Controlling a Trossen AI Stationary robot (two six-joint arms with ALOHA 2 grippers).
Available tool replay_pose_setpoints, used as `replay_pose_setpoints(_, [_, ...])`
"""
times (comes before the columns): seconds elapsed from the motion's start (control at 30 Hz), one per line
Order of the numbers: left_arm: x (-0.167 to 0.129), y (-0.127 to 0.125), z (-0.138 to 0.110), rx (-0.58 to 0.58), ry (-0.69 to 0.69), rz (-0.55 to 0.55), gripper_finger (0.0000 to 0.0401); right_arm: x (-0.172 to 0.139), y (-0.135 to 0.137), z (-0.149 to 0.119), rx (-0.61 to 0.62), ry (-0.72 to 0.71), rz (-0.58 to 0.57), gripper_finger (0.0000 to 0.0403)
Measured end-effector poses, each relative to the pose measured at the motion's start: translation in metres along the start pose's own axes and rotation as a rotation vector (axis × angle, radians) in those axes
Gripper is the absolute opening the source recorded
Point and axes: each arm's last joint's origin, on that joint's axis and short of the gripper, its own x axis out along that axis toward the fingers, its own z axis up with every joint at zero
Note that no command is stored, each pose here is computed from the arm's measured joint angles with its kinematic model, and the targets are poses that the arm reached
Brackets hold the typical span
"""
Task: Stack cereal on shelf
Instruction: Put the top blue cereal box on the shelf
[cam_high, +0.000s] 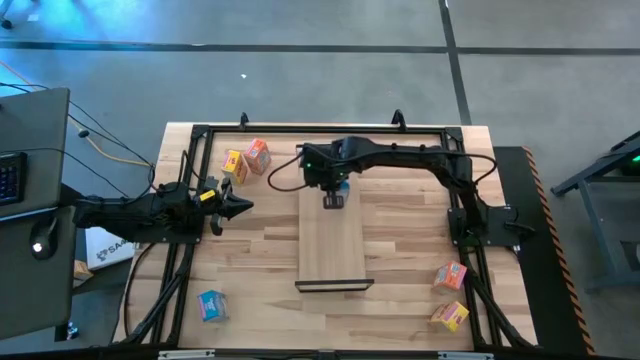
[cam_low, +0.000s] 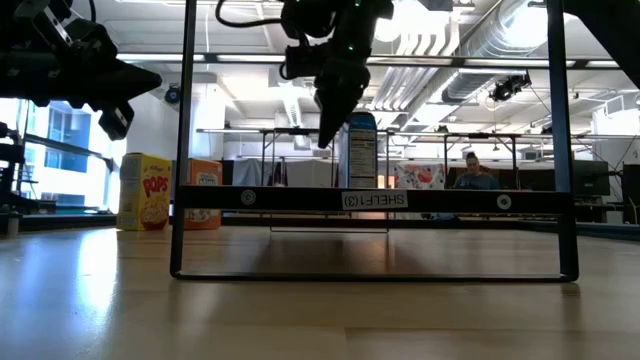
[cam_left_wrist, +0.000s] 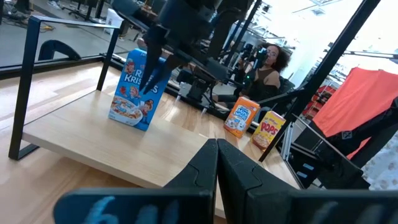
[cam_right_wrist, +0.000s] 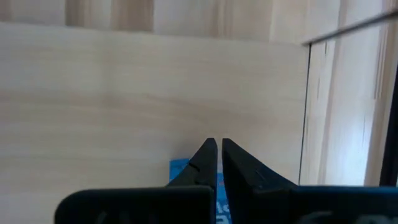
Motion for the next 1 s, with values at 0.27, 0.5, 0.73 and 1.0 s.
replay_pose_setpoints(0.27, [0.0,0.0,0.0,0.0,0.0,0.0,0.0001,0.008,-0.005,-0.006,0.017,0.061,0.01,0.0])
replay_pose_setpoints(0.5, [0.0,0.0,0.0,0.0,0.001,0.0,0.0001,0.023,-0.003,-0.001,0.043,0.051,0.042,0.0])
replay_pose_setpoints(0.73, [0.0,0.0,0.0,0.0,0.0,0.0,0.0001,0.056,0.004,0.004,0.067,0.077,0.047,0.0])
replay_pose_setpoints(1.0, [0.0,0.0,0.0,0.0,0.0,0.0,0.0001,0.065,0.003,0.003,0.028,0.115,0.0,0.0])
